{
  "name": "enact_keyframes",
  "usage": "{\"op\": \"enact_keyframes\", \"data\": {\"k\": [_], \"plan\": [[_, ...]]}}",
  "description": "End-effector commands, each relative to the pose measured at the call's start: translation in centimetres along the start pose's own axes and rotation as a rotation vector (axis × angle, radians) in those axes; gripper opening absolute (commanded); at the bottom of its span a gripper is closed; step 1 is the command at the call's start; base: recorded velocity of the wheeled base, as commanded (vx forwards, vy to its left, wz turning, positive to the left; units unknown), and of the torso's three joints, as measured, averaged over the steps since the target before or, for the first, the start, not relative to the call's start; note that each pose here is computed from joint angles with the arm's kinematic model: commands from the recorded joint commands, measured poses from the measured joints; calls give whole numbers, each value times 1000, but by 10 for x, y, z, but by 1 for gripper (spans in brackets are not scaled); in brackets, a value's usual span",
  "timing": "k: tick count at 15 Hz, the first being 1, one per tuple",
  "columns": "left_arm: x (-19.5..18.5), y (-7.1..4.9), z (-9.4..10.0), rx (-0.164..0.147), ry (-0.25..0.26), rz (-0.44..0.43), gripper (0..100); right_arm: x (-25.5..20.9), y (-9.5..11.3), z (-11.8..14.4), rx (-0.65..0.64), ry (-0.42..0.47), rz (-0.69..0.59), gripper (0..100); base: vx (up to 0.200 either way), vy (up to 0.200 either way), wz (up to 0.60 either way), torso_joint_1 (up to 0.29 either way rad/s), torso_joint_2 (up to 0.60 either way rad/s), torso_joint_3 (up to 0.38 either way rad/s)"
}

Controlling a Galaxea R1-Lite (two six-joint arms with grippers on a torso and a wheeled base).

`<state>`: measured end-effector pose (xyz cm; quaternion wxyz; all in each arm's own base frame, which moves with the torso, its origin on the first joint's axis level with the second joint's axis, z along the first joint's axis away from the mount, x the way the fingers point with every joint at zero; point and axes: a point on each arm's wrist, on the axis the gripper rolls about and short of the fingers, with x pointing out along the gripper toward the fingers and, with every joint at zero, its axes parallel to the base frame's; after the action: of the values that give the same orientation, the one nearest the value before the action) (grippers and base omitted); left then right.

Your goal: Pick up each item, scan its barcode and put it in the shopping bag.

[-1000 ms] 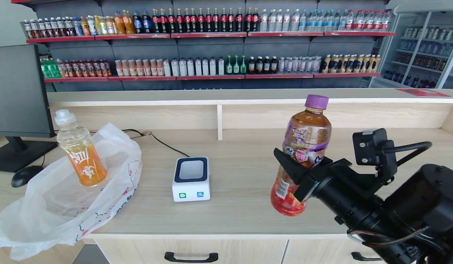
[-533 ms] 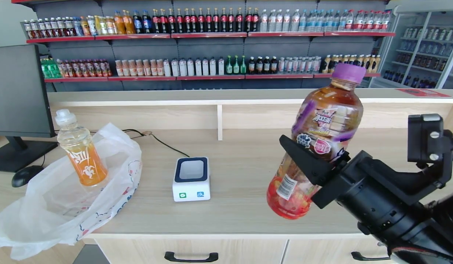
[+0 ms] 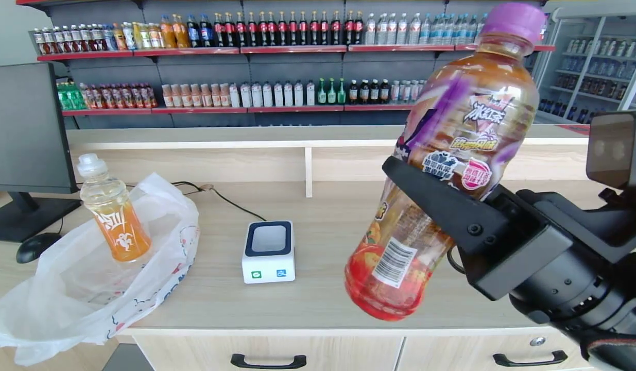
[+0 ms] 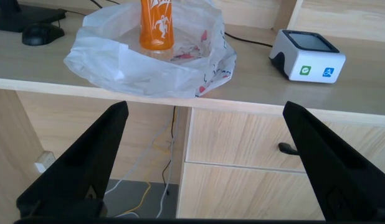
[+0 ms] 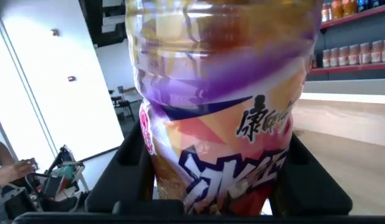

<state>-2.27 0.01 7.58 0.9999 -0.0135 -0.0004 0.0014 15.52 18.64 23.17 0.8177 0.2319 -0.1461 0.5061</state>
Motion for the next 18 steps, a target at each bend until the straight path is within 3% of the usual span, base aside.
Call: {"op": "enact_keyframes", "data": {"k": [1,5,8,12,18], "plan": [[0,0,0,-1,-1,0,100,18,-2,-1,25,-8,58,0,0,0,0,0,0,0],[0,0,0,-1,-1,0,100,19,-4,-3,72,50,176,0,0,0,0,0,0,0],[0,0,0,-1,-1,0,100,24,-9,2,80,26,173,0,0,0,0,0,0,0],[0,0,0,-1,-1,0,100,27,6,-6,62,41,228,0,0,0,0,0,0,0],[0,0,0,-1,-1,-1,100,43,10,-8,70,14,256,0,0,0,0,0,0,0]]}}
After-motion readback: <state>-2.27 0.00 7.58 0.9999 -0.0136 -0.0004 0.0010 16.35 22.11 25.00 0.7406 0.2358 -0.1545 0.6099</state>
